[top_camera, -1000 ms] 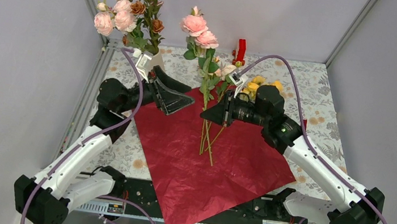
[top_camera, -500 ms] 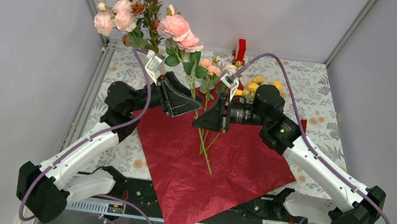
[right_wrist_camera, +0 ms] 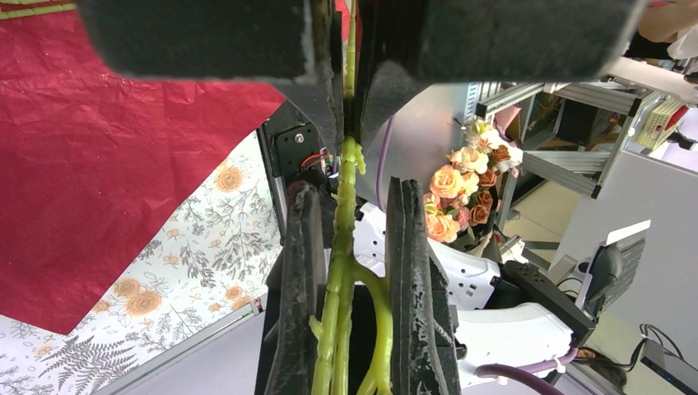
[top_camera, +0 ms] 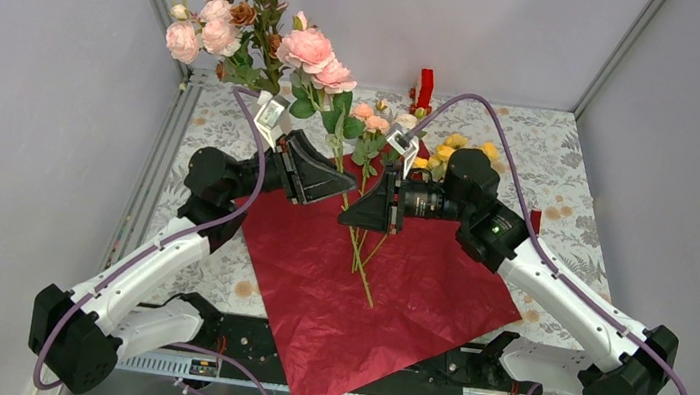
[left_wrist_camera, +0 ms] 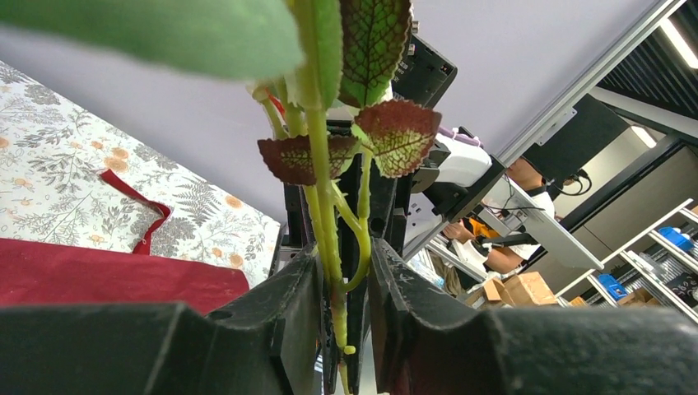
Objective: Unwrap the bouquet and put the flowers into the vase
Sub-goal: Pick up the fake flower from the wrapping paper.
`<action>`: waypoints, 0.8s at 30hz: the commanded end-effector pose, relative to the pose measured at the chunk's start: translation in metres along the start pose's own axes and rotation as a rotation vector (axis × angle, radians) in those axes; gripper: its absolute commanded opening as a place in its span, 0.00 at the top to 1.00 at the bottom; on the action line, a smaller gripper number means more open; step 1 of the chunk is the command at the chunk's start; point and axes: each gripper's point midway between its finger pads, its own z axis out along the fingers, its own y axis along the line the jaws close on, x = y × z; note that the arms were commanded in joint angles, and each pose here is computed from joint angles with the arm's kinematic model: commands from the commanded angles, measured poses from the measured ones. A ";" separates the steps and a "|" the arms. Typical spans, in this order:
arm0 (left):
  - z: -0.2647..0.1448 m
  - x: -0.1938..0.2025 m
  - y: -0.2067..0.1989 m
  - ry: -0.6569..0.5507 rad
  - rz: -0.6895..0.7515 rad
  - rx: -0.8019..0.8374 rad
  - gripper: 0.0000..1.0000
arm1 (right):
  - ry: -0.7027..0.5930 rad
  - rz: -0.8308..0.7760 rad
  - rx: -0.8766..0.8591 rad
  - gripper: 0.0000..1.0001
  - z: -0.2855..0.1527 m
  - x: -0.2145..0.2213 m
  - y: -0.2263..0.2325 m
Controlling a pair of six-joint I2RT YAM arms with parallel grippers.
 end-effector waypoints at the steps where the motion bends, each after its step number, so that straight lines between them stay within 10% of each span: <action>1: -0.002 -0.011 -0.019 -0.047 0.063 0.046 0.73 | -0.026 -0.069 -0.031 1.00 0.001 -0.016 0.013; 12: -0.003 -0.012 -0.021 -0.046 0.090 0.045 1.00 | -0.020 -0.070 0.035 0.99 -0.002 -0.011 0.002; 19: -0.004 -0.014 -0.008 0.000 0.191 -0.069 1.00 | -0.108 -0.113 0.178 0.43 -0.018 -0.019 -0.012; 24: -0.019 -0.034 0.012 0.024 0.400 -0.309 1.00 | -0.151 -0.110 0.394 0.25 -0.043 -0.018 -0.038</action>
